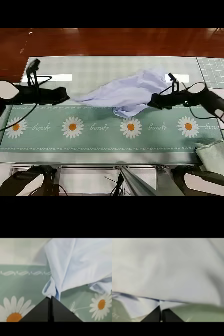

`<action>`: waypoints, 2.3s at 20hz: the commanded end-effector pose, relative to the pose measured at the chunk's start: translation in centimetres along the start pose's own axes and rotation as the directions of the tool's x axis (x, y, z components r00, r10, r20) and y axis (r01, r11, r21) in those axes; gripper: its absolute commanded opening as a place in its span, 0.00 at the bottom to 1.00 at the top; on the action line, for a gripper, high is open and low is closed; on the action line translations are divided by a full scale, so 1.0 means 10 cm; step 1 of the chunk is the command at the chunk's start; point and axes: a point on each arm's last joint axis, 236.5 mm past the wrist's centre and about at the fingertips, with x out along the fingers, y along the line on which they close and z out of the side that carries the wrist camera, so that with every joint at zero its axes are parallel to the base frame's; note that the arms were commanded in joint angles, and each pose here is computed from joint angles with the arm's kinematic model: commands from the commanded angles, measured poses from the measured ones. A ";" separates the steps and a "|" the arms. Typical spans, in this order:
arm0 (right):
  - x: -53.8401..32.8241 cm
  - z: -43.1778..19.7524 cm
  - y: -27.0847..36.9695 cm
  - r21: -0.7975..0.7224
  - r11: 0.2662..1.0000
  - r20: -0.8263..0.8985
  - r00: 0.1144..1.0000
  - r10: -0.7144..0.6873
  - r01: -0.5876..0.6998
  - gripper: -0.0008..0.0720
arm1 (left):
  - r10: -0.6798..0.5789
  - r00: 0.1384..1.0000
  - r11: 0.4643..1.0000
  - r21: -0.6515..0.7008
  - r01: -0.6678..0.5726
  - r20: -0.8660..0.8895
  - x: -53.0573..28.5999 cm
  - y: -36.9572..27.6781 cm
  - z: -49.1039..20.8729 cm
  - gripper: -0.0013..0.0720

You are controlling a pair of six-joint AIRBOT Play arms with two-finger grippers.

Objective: Fold the shirts.

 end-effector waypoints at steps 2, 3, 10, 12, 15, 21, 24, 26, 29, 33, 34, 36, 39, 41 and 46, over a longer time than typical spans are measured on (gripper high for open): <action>-1.03 0.27 0.92 -0.289 0.954 0.120 0.986 0.111 -0.073 0.04 | -0.074 0.960 0.991 0.128 0.040 0.271 -0.81 -0.50 0.88 0.04; -1.38 0.31 1.18 -0.360 0.931 0.178 0.974 0.137 -0.065 0.04 | -0.097 0.922 0.987 0.158 0.039 0.374 -1.18 -0.65 1.18 0.04; -4.09 0.16 2.53 -0.536 0.811 0.731 0.611 0.305 0.235 0.04 | -0.294 0.328 0.939 0.336 -0.079 0.898 -4.33 -1.71 2.00 0.04; -4.66 0.07 2.72 -0.490 0.820 0.826 0.458 0.329 0.295 0.04 | -0.283 0.276 0.933 0.331 -0.144 0.918 -4.67 -1.75 1.85 0.04; -5.04 -0.04 2.86 -0.455 0.819 0.873 0.358 0.332 0.350 0.04 | -0.257 0.324 0.925 0.329 -0.188 0.910 -4.69 -1.74 1.60 0.04; -5.31 -0.23 3.06 -0.452 0.796 0.888 0.290 0.358 0.402 0.04 | -0.321 0.220 0.895 0.371 -0.249 0.921 -5.28 -2.02 0.82 0.04; -5.41 -0.38 3.13 -0.441 0.789 0.895 0.275 0.351 0.429 0.04 | -0.321 0.242 0.881 0.383 -0.278 0.915 -5.36 -2.06 0.35 0.04; -5.37 -0.49 3.05 -0.405 0.796 0.907 0.307 0.288 0.450 0.04 | -0.252 0.330 0.894 0.349 -0.279 0.910 -5.20 -1.91 0.11 0.04; -5.20 -0.64 2.78 -0.351 0.788 0.907 0.394 0.151 0.506 0.04 | -0.136 0.458 0.908 0.296 -0.298 0.879 -4.94 -1.64 -0.14 0.04; -4.93 -0.79 2.36 -0.292 0.784 0.862 0.506 -0.032 0.548 0.04 | -0.015 0.657 0.928 0.256 -0.272 0.754 -4.47 -1.36 -0.46 0.04; -4.85 -0.80 2.23 -0.278 0.786 0.838 0.539 -0.082 0.552 0.04 | 0.012 0.692 0.932 0.243 -0.270 0.722 -4.38 -1.29 -0.53 0.04; -4.65 -0.79 1.97 -0.269 0.798 0.758 0.630 -0.170 0.539 0.04 | 0.076 0.743 0.935 0.211 -0.285 0.666 -4.21 -1.15 -0.59 0.04; -4.18 -0.53 1.69 -0.298 0.840 0.586 0.782 -0.214 0.453 0.04 | 0.196 0.857 0.940 0.158 -0.303 0.476 -3.63 -0.74 -0.62 0.04; -3.75 -0.28 1.30 -0.270 0.853 0.440 0.845 -0.303 0.446 0.04 | 0.225 0.909 0.948 0.136 -0.287 0.350 -3.18 -0.47 -0.58 0.04; -2.60 0.68 0.63 -0.264 0.867 0.241 0.899 -0.365 0.422 0.04 | 0.209 0.928 0.972 0.041 -0.233 0.310 -2.12 0.11 0.06 0.04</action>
